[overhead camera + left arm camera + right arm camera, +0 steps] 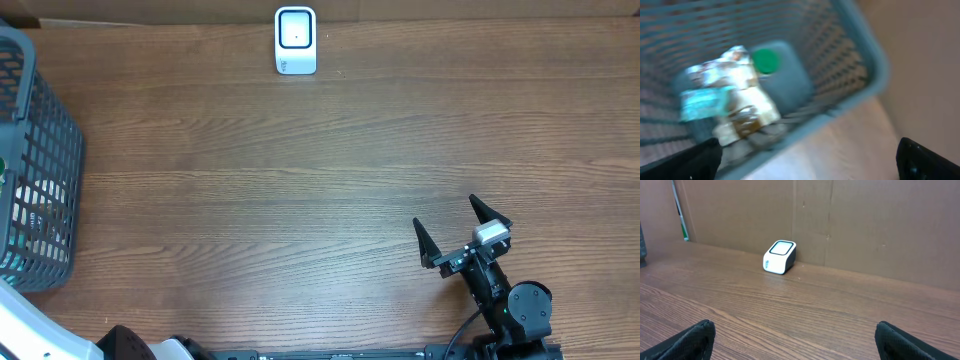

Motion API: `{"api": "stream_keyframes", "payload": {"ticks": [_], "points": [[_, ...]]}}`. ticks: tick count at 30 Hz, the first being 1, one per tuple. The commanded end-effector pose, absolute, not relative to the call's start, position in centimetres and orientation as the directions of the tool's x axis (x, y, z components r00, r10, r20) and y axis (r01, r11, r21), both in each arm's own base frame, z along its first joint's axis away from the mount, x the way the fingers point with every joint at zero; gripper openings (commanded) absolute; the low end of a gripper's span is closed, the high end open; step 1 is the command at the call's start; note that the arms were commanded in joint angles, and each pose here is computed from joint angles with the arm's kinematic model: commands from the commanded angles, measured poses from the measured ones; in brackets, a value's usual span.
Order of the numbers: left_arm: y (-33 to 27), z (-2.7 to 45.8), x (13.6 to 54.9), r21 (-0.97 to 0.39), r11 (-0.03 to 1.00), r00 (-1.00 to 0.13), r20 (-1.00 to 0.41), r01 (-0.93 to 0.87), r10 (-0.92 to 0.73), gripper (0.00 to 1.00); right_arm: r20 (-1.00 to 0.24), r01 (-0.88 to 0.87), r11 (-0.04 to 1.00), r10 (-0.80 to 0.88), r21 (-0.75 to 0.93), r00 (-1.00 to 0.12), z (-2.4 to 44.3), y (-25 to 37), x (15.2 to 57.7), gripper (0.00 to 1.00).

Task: Scan the item barcode
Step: 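Reach the left gripper into the grey basket and grasp the green packet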

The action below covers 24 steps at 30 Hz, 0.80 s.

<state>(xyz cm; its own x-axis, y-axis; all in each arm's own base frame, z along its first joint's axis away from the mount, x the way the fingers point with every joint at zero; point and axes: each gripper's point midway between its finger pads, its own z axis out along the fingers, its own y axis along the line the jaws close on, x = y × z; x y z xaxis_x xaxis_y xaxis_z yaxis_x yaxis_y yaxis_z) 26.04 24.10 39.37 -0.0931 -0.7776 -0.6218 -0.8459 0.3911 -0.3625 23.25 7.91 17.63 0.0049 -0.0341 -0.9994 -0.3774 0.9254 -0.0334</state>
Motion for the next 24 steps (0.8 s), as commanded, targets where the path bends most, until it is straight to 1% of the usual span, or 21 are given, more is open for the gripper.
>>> {"api": "stream_keyframes", "payload": {"ticks": [1, 4, 8, 10, 14, 16, 18, 22, 24], "points": [[27.1, 36.2, 24.3, -0.233, 0.257, -0.065, -0.609, -0.938, -0.79, 1.0, -1.0, -0.37, 0.929, -0.03, -0.03, 0.007, 17.4, 7.8, 23.3, 1.0], [28.1, 33.3, 23.4, -0.112, 0.221, -0.12, -0.566, -0.969, -0.815, 0.92, -1.0, -0.37, 0.929, -0.03, -0.03, 0.007, 17.4, 7.8, 23.3, 1.0], [29.7, 30.0, 23.0, 0.012, 0.178, -0.16, -0.506, -0.984, -0.848, 0.9, -1.0, -0.37, 0.929, -0.03, -0.03, 0.007, 17.4, 7.8, 23.3, 1.0], [30.2, 28.5, 23.1, 0.038, 0.172, -0.169, -0.47, -0.984, -0.866, 0.87, -1.0, -0.37, 0.929, -0.03, -0.03, 0.007, 17.4, 7.8, 23.3, 1.0], [31.3, 25.4, 23.6, 0.065, 0.161, -0.174, -0.396, -0.985, -0.902, 0.84, -1.0, -0.37, 0.929, -0.03, -0.03, 0.007, 17.4, 7.8, 23.3, 1.0], [31.7, 24.2, 23.6, 0.073, 0.155, -0.171, -0.362, -0.985, -0.916, 0.72, -1.0, -0.37, 0.929, -0.03, -0.03, 0.007, 17.4, 7.8, 23.3, 1.0], [32.2, 23.0, 23.2, 0.093, 0.142, -0.165, -0.332, -0.986, -0.929, 0.67, -1.0, -0.37, 0.929, -0.03, -0.03, 0.007, 17.4, 7.8, 23.3, 1.0], [33.6, 20.9, 21.7, 0.134, 0.112, -0.146, -0.28, -0.985, -0.949, 0.65, -1.0, -0.37, 0.929, -0.03, -0.03, 0.007, 17.4, 7.8, 23.3, 1.0], [34.4, 19.9, 21.1, 0.148, 0.115, -0.151, -0.26, -0.982, -0.954, 0.65, -1.0, -0.37, 0.929, -0.03, -0.03, 0.007, 17.4, 7.8, 23.3, 1.0]]}}
